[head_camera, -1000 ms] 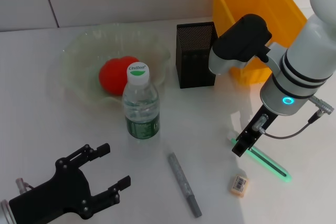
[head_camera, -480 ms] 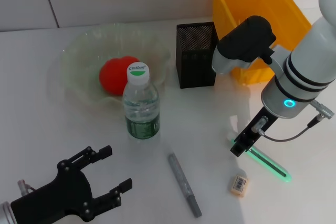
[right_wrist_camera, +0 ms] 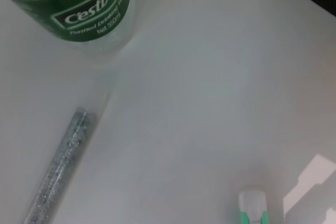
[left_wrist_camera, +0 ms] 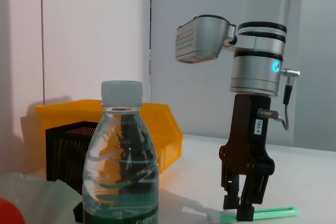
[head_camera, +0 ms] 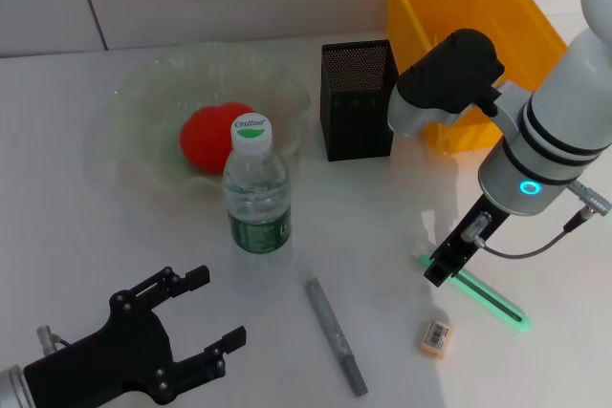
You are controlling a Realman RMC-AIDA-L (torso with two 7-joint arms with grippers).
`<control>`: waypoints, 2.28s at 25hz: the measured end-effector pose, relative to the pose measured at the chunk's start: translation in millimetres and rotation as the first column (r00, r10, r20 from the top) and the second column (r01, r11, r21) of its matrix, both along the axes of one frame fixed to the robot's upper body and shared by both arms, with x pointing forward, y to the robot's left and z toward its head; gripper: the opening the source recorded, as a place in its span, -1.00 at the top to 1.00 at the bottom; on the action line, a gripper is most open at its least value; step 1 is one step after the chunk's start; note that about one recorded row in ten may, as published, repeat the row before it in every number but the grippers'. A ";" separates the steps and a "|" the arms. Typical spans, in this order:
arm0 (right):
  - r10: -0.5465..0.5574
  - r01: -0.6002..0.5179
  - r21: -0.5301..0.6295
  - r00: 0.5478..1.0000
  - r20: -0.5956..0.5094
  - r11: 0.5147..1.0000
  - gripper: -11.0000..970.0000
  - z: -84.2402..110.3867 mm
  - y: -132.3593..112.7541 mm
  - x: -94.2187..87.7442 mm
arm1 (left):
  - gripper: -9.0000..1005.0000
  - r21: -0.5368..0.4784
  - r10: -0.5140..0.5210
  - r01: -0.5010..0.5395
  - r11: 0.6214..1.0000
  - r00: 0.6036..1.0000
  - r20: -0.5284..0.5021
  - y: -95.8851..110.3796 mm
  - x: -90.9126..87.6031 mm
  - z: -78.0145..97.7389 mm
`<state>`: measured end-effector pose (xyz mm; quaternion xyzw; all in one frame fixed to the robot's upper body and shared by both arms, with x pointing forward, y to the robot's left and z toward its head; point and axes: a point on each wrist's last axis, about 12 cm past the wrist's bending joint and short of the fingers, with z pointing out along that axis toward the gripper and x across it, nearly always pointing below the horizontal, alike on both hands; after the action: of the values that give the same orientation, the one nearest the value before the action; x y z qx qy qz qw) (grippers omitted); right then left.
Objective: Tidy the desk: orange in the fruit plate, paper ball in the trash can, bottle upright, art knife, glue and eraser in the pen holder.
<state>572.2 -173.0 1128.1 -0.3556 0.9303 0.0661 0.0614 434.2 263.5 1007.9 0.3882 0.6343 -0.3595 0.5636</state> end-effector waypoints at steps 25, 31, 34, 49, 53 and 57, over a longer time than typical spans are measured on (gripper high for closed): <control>0.019 -0.018 -0.027 1.000 0.009 0.999 0.55 5.1 2.5 3.5 | -0.55 0.004 -0.002 0.002 1.000 1.000 0.001 -0.7 1.6 0.2; 0.030 -0.030 -0.030 0.999 0.012 0.999 0.42 5.7 4.4 2.9 | -0.55 0.005 -0.002 0.002 1.000 1.000 0.001 -0.7 1.7 0.1; 0.030 -0.029 -0.031 1.000 0.008 0.999 0.35 4.7 4.4 2.4 | -0.55 0.005 -0.004 0.004 1.000 1.000 -0.001 -1.0 1.2 -0.2; 0.028 -0.027 -0.032 1.000 0.003 0.999 0.21 0.1 1.6 1.1 | -0.55 0.005 -0.010 0.010 1.000 1.000 -0.007 -1.2 -1.2 -1.2; 0.024 -0.024 -0.036 1.000 -0.010 0.999 0.24 -3.4 0.1 0.7 | -0.55 -0.001 -0.009 0.009 1.000 1.000 -0.015 -1.2 -1.3 -1.0; 0.019 -0.019 -0.037 1.000 -0.011 0.999 0.35 -6.5 -0.4 1.7 | -0.55 -0.001 -0.014 0.014 1.000 1.000 -0.019 -1.7 -1.6 -1.1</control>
<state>574.0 -173.5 1121.5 -0.3650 0.9283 0.0511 0.0490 432.7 261.9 1006.7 0.3889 0.6366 -0.3675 0.5554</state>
